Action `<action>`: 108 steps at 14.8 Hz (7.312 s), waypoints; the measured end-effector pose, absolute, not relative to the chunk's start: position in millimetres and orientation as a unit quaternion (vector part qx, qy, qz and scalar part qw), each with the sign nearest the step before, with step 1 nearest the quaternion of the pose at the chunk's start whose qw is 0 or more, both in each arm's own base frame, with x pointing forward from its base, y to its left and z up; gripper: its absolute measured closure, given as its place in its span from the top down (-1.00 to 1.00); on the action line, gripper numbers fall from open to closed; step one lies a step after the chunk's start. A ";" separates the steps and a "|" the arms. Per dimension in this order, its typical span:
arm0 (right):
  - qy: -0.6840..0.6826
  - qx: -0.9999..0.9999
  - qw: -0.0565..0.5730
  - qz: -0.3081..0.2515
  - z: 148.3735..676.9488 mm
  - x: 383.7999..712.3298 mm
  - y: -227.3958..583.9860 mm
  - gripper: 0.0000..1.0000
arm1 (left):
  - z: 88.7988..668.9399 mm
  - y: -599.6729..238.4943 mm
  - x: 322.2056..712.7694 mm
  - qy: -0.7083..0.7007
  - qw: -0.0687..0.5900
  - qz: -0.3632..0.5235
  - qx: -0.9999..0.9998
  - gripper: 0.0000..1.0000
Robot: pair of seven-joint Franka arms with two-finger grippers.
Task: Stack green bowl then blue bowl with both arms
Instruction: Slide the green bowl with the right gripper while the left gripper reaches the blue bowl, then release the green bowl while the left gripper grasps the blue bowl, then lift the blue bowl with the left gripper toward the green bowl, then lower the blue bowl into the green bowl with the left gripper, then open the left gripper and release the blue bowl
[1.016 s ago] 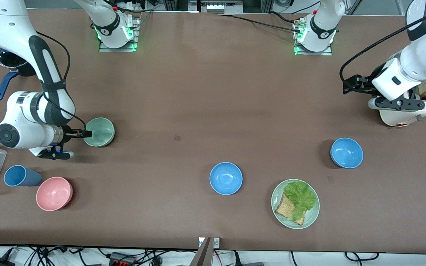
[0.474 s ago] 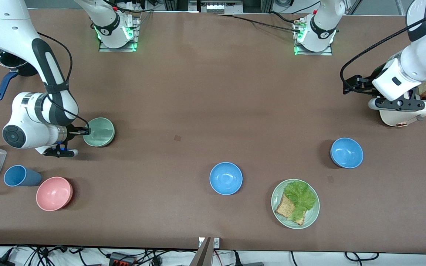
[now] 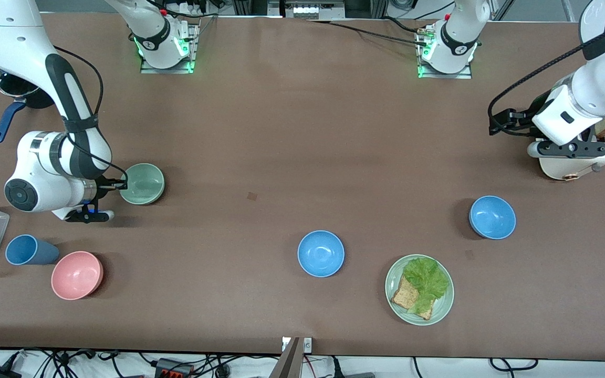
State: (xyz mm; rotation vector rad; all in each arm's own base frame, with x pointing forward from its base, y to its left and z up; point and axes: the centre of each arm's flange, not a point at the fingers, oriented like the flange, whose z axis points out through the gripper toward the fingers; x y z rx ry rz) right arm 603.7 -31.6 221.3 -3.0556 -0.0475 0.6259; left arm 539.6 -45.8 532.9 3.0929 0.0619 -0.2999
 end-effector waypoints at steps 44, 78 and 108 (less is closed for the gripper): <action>0.082 -0.995 0.043 0.043 493.0 640.7 204.4 1.00 | 223.3 95.7 625.3 -0.096 0.017 -0.041 0.994 -0.91; 0.011 -1.000 -0.013 -0.008 567.1 573.4 -36.9 1.00 | 319.3 -435.3 458.9 0.047 0.083 -0.089 0.991 -0.91; -0.002 -1.000 -0.013 -0.004 564.1 578.1 -27.2 1.00 | 371.7 -390.9 549.2 0.067 0.031 -0.112 0.991 0.00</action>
